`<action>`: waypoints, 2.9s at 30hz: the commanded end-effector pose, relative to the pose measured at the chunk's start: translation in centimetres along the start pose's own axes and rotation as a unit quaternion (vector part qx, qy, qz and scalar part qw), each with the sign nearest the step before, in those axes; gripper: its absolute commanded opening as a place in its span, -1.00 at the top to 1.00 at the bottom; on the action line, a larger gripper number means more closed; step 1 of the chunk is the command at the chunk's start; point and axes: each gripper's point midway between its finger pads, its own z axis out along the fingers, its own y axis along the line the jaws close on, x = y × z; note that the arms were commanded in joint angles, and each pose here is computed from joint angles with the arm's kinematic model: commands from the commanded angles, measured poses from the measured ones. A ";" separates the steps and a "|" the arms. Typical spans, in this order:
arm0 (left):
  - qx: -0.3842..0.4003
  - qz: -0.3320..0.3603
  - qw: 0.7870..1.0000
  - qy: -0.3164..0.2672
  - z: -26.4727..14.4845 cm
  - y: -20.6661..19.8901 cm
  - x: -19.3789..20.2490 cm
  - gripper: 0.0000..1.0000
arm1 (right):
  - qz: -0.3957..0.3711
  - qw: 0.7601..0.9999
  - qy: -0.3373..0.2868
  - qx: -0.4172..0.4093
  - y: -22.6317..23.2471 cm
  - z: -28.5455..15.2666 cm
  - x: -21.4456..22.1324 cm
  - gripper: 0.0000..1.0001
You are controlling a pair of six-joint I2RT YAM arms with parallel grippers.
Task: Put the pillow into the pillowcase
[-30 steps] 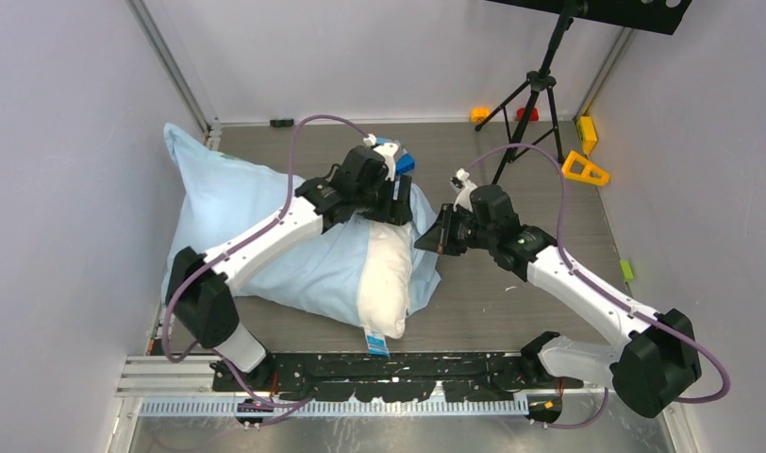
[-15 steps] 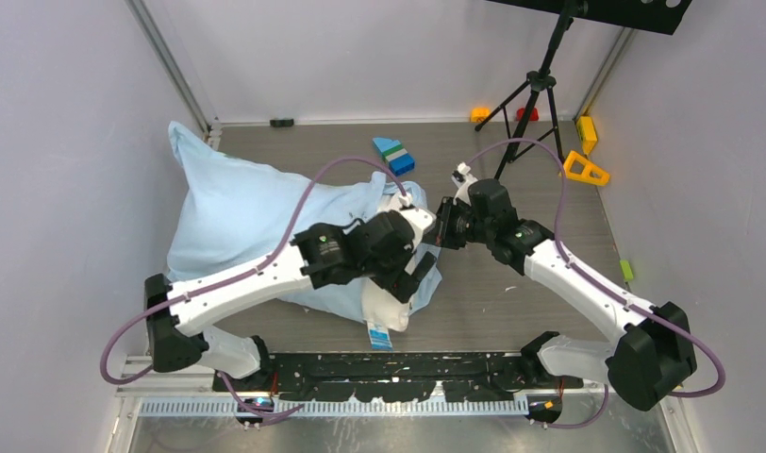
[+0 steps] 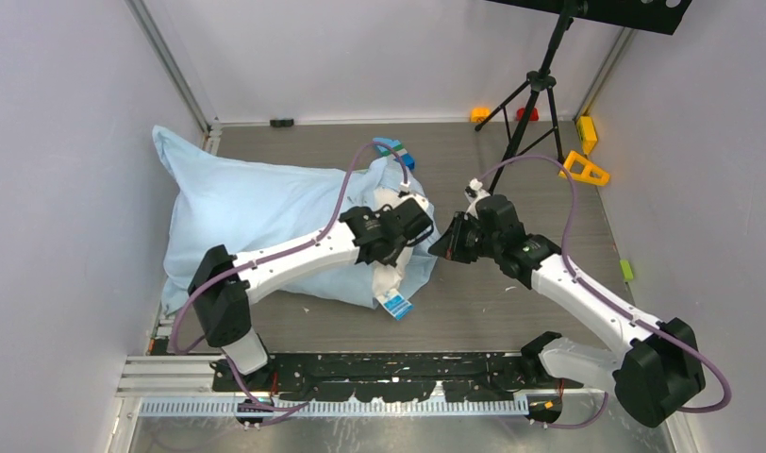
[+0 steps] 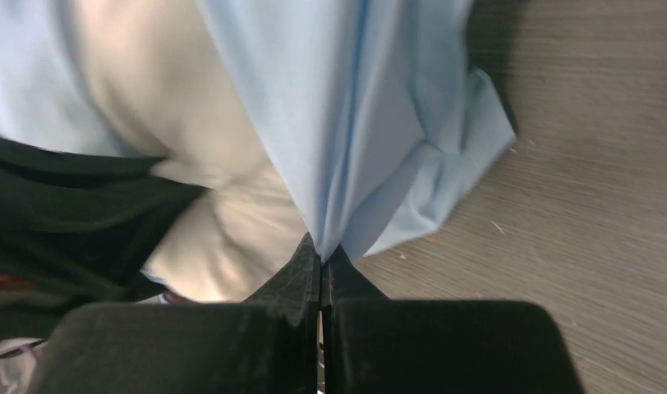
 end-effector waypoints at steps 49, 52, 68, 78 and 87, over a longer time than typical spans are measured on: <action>0.159 -0.048 0.982 -0.090 -4.1 -2.9 -6.7 1.00 | -0.119 0.954 -0.195 0.194 -1.0 3.0 -3.3 0.05; 0.159 -0.050 0.982 -0.090 -4.2 -2.7 -6.8 1.00 | -0.125 0.953 -0.196 0.195 -1.4 3.4 -3.1 0.05; 0.155 -0.072 0.979 -0.107 -5.5 -1.4 -7.7 1.00 | -0.150 0.927 -0.201 0.278 -4.5 5.2 -3.3 0.23; 0.174 -0.227 0.940 -0.187 -6.7 1.9 -12.7 1.00 | -0.146 0.960 -0.149 0.185 -2.7 3.7 -0.3 0.99; 0.108 -0.365 0.886 -0.264 -1.3 6.7 -16.7 1.00 | -0.210 0.973 -0.087 -0.032 5.2 -1.4 3.3 0.99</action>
